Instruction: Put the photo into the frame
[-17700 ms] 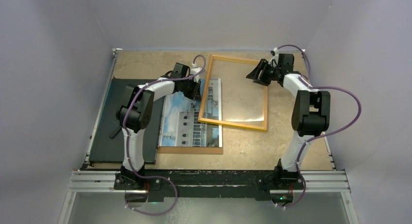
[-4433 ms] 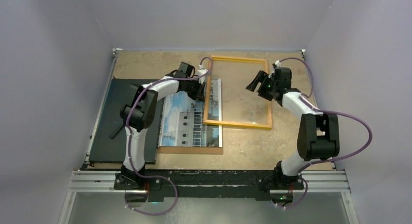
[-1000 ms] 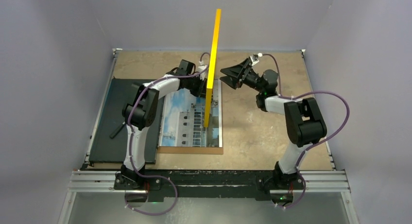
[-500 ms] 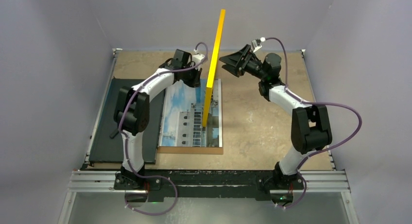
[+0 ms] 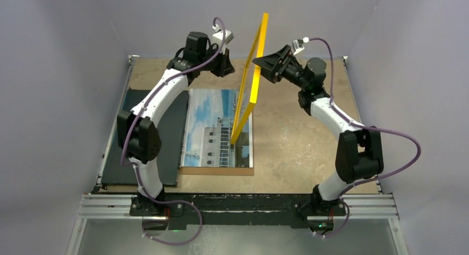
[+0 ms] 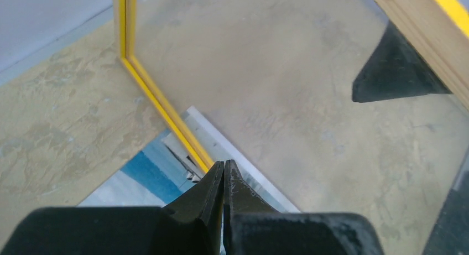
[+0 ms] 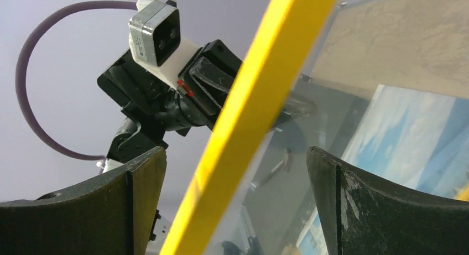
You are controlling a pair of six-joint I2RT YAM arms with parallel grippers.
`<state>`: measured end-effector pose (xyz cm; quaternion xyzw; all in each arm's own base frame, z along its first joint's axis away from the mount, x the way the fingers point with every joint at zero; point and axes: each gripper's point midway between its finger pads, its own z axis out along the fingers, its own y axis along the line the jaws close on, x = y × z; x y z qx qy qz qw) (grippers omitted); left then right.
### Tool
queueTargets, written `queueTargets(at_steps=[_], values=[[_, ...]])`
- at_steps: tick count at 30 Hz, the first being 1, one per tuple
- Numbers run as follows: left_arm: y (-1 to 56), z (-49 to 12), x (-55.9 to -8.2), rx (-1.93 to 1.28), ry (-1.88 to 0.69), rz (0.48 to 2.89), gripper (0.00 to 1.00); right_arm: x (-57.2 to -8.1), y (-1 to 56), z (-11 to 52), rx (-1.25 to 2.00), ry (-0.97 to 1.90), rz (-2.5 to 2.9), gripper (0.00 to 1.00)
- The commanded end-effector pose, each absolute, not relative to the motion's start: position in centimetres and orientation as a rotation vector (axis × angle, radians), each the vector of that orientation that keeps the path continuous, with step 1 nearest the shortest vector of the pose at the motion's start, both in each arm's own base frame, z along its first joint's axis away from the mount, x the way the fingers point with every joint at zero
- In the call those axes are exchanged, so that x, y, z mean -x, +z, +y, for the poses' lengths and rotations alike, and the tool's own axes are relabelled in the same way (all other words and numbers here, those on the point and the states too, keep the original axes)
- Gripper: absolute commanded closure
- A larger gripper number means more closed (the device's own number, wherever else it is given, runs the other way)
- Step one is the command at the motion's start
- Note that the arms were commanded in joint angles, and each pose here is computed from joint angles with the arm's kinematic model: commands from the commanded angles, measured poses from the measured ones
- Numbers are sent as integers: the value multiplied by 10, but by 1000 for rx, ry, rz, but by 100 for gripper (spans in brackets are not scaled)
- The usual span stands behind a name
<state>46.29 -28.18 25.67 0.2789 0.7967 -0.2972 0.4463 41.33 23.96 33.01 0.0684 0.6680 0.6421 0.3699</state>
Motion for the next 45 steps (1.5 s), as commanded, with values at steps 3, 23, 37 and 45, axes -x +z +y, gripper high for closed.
queueTargets(at_steps=[3,23,37,45], values=[[322,-292,-439,-668,-898,1843,92,-404,369,235,-137,1642,1629,1],[398,-326,-386,-656,-1370,1698,36,-407,371,234,-139,1594,1671,1],[360,-346,-358,-889,-1064,1784,29,-412,372,237,-155,1648,1653,4],[355,-332,-364,-894,-894,1811,33,-410,373,238,-148,1658,1657,6]])
